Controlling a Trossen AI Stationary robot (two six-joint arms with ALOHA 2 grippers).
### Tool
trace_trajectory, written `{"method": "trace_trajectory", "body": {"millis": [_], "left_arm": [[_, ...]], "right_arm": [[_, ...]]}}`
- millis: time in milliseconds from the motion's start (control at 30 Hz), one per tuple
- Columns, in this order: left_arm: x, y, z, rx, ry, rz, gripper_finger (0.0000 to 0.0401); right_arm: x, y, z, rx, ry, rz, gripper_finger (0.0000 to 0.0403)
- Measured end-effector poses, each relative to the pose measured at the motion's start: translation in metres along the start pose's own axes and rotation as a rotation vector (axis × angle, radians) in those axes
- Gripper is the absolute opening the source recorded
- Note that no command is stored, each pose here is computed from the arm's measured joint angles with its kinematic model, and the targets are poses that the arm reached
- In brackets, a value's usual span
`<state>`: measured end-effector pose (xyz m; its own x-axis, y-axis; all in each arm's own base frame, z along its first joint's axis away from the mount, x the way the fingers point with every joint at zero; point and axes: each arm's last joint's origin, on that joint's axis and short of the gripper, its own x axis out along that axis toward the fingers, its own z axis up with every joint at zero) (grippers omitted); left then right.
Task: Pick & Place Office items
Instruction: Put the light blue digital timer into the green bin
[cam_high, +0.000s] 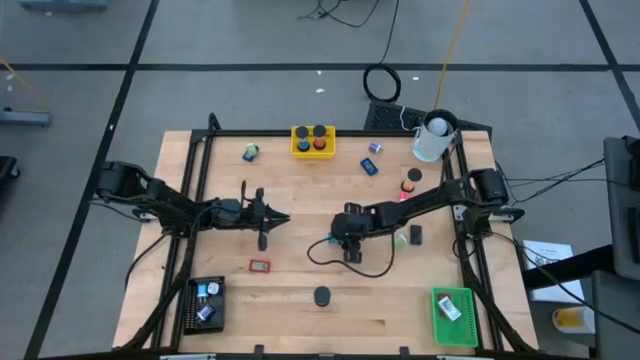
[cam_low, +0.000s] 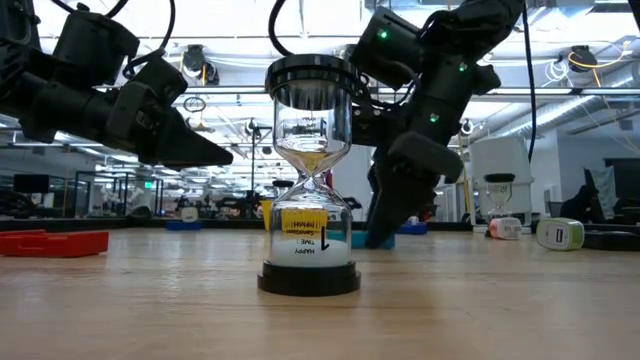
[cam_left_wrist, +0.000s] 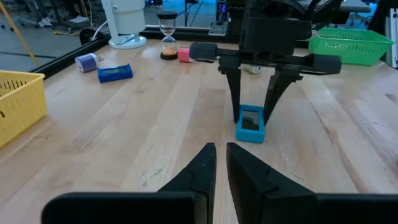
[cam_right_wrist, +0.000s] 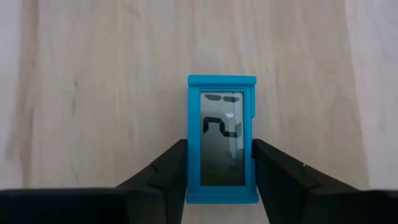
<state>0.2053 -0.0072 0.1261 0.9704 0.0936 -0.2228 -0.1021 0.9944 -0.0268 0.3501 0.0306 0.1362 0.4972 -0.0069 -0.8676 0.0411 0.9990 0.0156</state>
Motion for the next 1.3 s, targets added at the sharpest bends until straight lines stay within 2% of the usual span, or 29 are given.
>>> {"method": "trace_trajectory", "body": {"millis": [233, 533, 767, 967, 1300], "left_arm": [[0.000, 0.000, 0.000, 0.000, 0.002, 0.000, 0.0047], [0.000, 0.000, 0.000, 0.000, 0.004, 0.002, 0.0047], [0.000, 0.000, 0.000, 0.000, 0.005, 0.002, 0.0047], [0.000, 0.000, -0.001, -0.001, 0.006, 0.002, 0.0047], [0.000, 0.000, -0.001, -0.003, 0.007, 0.001, 0.0047]], "right_arm": [[-0.028, 0.011, -0.004, 0.055, 0.044, 0.012, 0.0165], [-0.087, 0.052, -0.022, 0.172, 0.122, 0.060, 0.0151], [-0.127, 0.094, -0.051, 0.321, 0.205, 0.088, 0.0156], [-0.155, 0.127, -0.075, 0.458, 0.255, 0.158, 0.0157], [-0.194, 0.148, -0.123, 0.744, 0.447, 0.055, 0.0157]]}}
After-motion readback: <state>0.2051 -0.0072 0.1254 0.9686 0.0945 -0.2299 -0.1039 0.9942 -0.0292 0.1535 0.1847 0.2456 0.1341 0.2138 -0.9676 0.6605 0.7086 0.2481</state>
